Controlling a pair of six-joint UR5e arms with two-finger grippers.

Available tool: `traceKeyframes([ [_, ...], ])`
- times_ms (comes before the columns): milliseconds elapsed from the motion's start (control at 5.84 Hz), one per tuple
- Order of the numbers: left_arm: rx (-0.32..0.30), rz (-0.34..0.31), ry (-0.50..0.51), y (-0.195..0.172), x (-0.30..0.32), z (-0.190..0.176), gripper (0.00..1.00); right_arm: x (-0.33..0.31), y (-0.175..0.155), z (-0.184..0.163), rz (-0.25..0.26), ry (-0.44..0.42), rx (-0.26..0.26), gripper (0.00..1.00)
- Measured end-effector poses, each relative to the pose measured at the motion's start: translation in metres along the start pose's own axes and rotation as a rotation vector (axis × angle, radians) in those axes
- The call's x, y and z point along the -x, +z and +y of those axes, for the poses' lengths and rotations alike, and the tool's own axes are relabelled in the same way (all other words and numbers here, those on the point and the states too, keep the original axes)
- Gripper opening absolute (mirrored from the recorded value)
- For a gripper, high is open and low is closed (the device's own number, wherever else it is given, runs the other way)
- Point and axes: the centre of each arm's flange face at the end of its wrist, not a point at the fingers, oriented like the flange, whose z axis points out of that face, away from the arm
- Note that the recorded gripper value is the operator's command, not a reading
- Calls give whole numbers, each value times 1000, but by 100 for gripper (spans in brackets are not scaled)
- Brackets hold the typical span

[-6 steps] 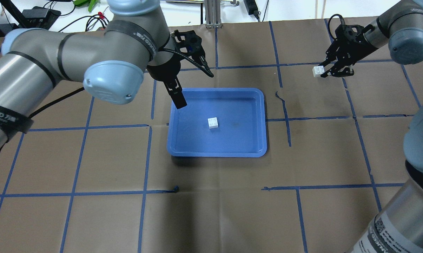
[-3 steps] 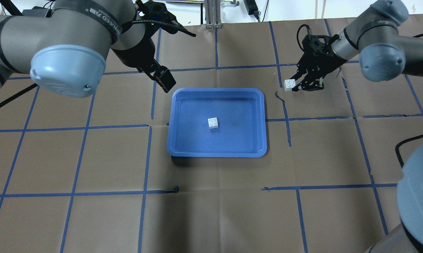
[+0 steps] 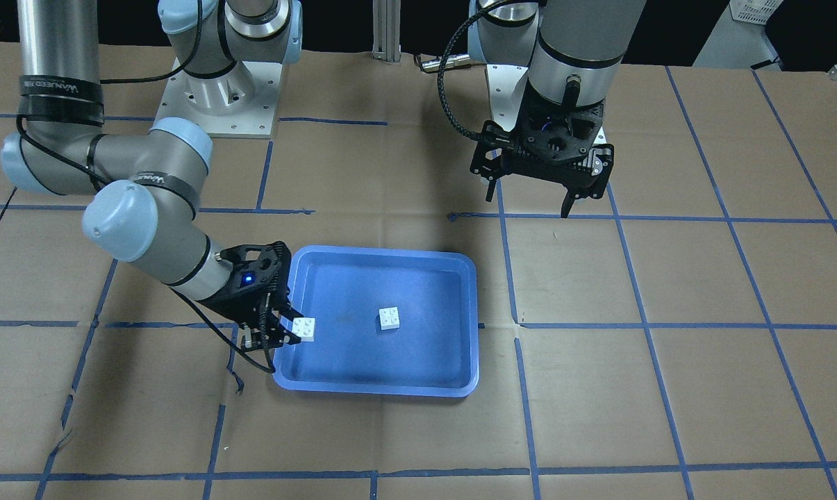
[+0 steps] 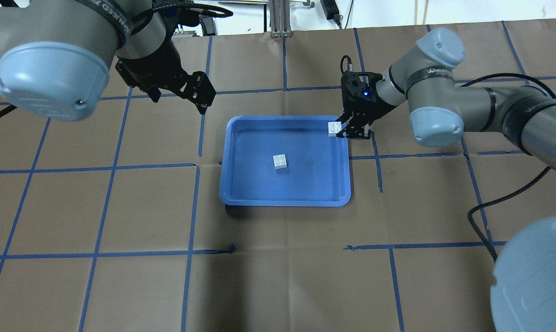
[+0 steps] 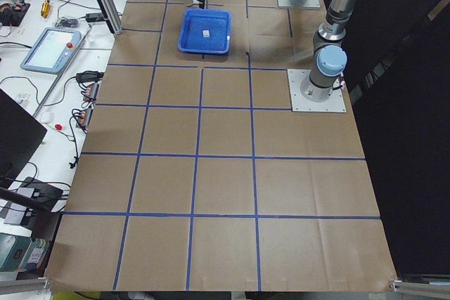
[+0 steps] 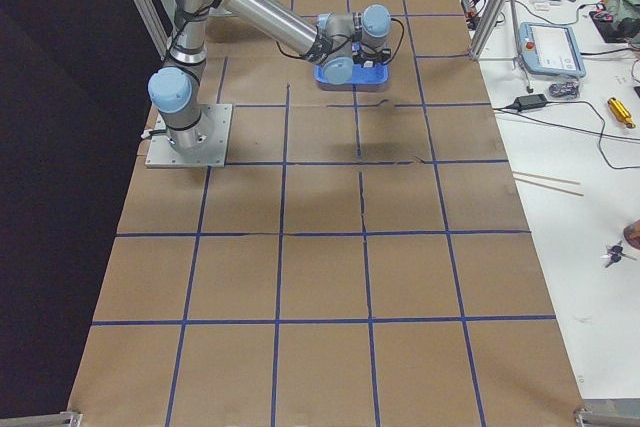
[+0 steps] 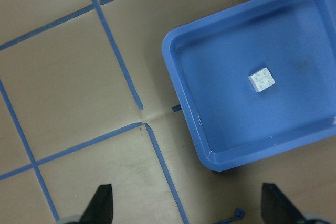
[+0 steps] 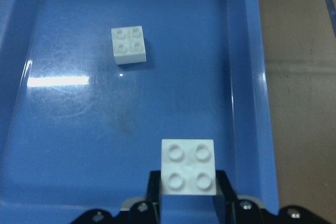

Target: Assemble white blocks and place on blue tray

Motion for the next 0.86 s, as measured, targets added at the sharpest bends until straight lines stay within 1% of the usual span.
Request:
traceKeyframes([
  [171, -2, 1, -38, -4, 1, 0, 99, 13, 19, -27, 2, -1, -3, 24],
  [342, -7, 0, -46, -8, 2, -1, 99, 22, 37, -40, -5, 5, -4, 24],
  [514, -10, -4, -44, -9, 3, -1, 99, 30, 56, -40, -6, 7, -4, 24],
  [856, -11, -7, -40, -9, 4, -1, 99, 39, 76, -32, 8, 3, -7, 23],
])
